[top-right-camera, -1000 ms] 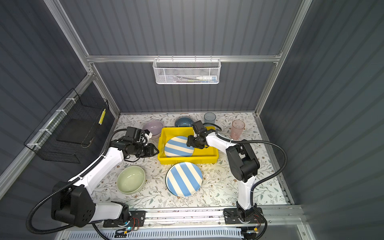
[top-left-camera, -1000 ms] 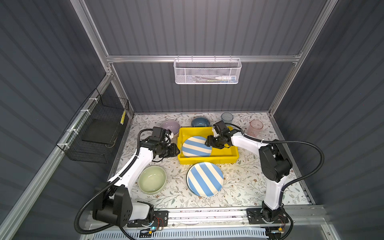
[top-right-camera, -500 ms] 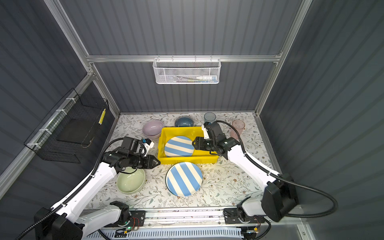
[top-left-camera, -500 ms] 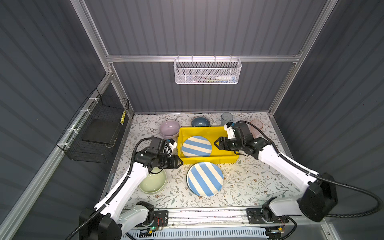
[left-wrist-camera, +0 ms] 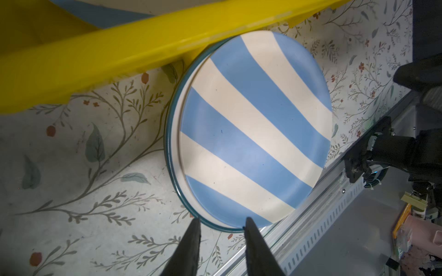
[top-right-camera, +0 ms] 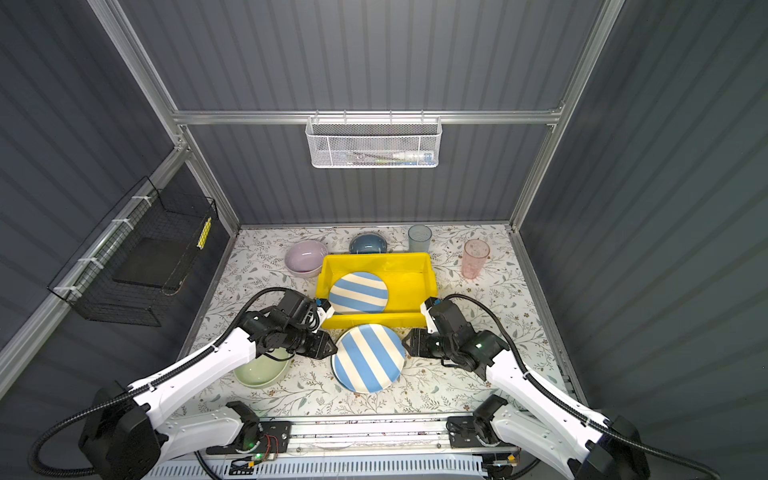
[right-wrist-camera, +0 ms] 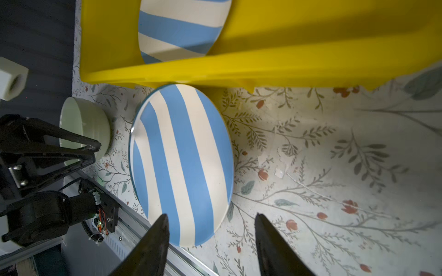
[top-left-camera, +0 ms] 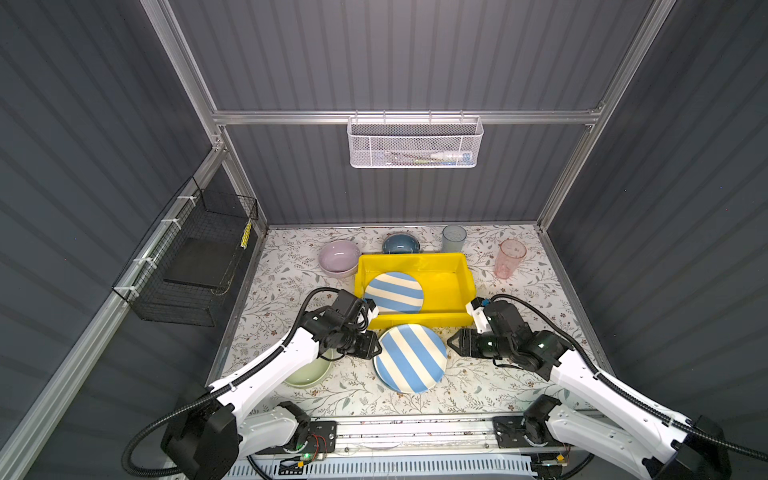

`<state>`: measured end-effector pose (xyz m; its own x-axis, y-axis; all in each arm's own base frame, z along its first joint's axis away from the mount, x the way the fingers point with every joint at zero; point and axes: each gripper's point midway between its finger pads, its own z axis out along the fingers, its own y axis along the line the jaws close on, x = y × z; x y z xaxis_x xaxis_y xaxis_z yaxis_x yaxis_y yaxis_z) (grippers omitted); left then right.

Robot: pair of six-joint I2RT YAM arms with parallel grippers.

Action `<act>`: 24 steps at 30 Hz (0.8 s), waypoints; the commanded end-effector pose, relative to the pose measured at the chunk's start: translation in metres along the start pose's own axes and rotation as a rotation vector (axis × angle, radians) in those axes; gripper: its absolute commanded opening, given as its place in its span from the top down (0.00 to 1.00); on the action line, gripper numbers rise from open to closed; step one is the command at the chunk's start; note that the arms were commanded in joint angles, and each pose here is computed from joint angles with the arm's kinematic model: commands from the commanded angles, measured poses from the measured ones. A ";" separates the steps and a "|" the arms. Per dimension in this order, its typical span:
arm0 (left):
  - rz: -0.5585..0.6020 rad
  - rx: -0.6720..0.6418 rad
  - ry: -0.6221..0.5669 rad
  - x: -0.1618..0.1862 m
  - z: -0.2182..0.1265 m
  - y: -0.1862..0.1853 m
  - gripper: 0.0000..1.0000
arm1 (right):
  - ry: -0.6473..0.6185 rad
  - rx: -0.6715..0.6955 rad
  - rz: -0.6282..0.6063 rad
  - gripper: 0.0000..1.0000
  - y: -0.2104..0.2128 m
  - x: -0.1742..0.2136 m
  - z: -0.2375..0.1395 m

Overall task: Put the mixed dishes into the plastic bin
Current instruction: 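Return the right gripper to the plate stack while the left gripper moves to its edge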

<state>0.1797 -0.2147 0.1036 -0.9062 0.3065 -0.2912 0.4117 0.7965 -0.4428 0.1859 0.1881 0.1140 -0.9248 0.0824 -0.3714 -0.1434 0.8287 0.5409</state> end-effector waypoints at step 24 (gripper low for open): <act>-0.020 -0.160 0.066 0.007 0.050 0.026 0.70 | 0.020 -0.050 0.072 0.47 0.002 0.016 0.048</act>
<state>0.1916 -0.2238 0.0564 -0.9128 0.3169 -0.2575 0.3926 0.8547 -0.3397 0.1870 0.2167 0.0757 -0.9412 0.1257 -0.3137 -0.0946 0.7933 0.6015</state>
